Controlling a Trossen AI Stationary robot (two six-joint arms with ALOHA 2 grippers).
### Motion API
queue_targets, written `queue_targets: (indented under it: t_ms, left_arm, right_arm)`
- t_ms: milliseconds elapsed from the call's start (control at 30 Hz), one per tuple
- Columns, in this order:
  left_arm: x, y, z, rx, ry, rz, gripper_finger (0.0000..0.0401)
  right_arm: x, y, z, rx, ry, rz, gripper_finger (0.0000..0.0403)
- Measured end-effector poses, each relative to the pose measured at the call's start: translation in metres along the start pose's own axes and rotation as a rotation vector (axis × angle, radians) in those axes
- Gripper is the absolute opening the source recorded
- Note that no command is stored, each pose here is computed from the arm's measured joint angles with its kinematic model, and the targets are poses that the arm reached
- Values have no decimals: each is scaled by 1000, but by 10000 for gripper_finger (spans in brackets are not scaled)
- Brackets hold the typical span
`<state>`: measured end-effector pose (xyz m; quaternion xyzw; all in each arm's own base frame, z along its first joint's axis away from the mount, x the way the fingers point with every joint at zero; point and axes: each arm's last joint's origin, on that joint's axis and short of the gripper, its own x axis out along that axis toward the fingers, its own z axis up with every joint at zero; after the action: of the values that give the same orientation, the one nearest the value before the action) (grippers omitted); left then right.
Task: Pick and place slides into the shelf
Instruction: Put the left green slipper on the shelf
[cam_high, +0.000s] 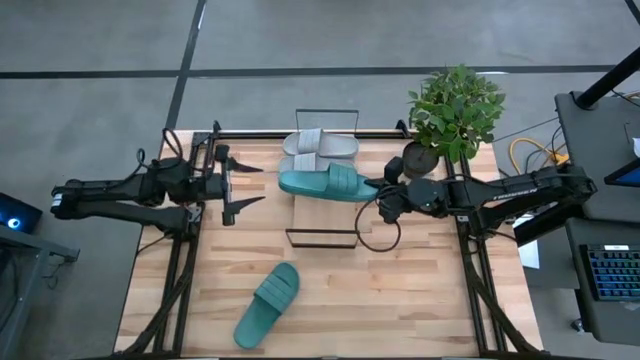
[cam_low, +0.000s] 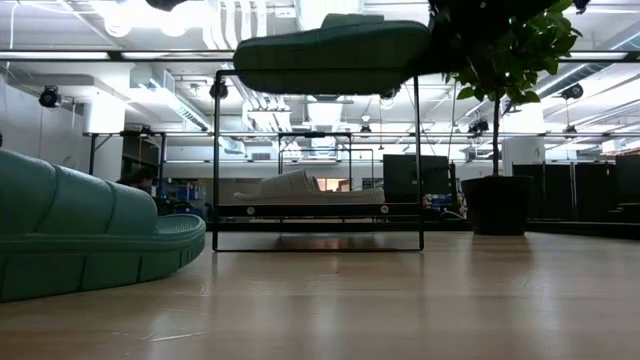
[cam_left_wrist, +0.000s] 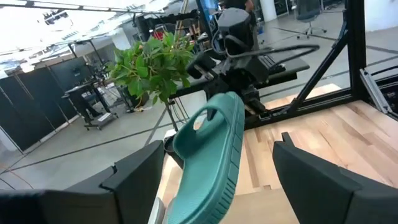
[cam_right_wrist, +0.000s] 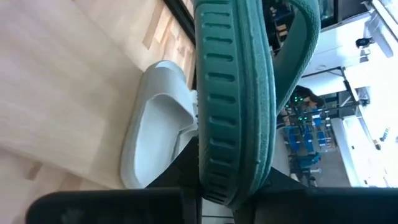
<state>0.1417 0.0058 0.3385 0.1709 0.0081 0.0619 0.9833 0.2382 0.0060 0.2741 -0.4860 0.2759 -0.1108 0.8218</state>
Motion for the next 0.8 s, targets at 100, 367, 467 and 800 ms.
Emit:
queue_targets:
  t_ms: [100, 367, 467, 800]
  left_arm:
    - [-1, -1, -3, -3, 27, -10, 286]
    - [6, -4, -8, -17, 68, -25, 286]
    - [6, -4, -8, -11, 69, -25, 286]
    - [0, -2, -4, -12, 39, -14, 286]
  right_arm:
    - [3, 9, -5, -9, 15, 25, 35]
    - [8, 37, -20, 15, -12, 83, 35]
    - [10, 46, -26, 16, -19, 89, 35]
    - [19, 61, -45, 19, -46, 35, 35]
